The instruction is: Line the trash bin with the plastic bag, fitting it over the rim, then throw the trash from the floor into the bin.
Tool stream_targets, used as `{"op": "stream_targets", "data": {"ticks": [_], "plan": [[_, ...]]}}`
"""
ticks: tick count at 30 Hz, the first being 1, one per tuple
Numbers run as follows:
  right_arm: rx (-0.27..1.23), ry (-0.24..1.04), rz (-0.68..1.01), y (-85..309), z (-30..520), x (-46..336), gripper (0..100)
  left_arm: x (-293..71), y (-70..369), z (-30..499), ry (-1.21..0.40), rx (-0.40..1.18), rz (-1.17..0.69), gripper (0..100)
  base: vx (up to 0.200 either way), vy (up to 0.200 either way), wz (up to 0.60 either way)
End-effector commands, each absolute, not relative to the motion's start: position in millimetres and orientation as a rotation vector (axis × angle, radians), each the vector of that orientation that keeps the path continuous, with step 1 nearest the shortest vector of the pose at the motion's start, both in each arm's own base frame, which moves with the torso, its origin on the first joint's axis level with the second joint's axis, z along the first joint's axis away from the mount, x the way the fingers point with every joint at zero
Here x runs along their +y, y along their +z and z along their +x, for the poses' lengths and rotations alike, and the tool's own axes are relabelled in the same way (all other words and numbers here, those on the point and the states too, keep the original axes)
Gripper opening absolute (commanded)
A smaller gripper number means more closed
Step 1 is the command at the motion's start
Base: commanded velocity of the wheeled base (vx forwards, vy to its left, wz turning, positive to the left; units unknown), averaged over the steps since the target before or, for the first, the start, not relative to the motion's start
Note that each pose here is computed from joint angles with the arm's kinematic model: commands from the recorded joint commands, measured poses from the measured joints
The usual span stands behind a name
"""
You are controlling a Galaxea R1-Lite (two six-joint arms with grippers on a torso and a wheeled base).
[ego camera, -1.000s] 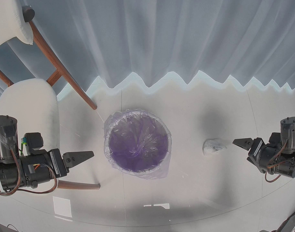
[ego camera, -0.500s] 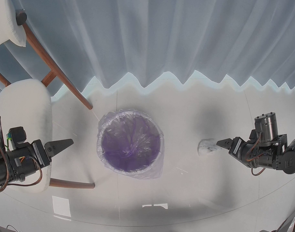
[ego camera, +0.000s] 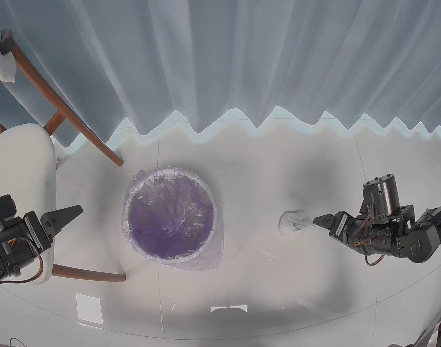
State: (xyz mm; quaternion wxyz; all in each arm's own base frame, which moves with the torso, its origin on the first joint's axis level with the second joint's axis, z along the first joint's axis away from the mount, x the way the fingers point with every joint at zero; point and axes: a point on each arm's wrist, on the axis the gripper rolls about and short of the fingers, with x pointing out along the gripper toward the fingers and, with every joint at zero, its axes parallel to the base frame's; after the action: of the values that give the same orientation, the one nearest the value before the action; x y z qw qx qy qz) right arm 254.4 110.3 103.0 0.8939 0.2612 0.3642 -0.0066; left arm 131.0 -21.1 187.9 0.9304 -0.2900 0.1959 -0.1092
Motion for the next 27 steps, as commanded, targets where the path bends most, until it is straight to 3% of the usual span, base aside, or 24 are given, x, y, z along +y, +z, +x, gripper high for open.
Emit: {"op": "stream_targets", "data": {"ticks": [1, 13, 16, 25, 27], "plan": [[0.764, -0.029, 0.526, 94.3, 264.1, 115.7, 100, -20.8, 189.9, 123.7, -0.25, 0.389, -0.616, 100, -0.2, 0.0, 0.0], [0.761, -0.019, 0.498, 79.7, 288.1, 125.5, 100, -16.5, 190.8, 122.0, -0.217, 0.361, -0.599, 100, -0.2, 0.0, 0.0], [0.728, -0.001, 0.477, 83.5, 305.7, 130.1, 100, -15.5, 190.6, 122.5, -0.171, 0.345, -0.547, 100, 0.0, 0.0, 0.0], [0.693, -0.045, 0.399, 73.6, 349.2, 107.7, 100, -13.6, 191.2, 122.4, -0.137, 0.325, -0.511, 100, 0.0, 0.2, 0.0], [0.682, -0.063, 0.388, 68.8, 363.7, 100.8, 100, -13.5, 192.1, 122.6, -0.137, 0.318, -0.509, 100, 0.0, 0.0, 0.0]]}}
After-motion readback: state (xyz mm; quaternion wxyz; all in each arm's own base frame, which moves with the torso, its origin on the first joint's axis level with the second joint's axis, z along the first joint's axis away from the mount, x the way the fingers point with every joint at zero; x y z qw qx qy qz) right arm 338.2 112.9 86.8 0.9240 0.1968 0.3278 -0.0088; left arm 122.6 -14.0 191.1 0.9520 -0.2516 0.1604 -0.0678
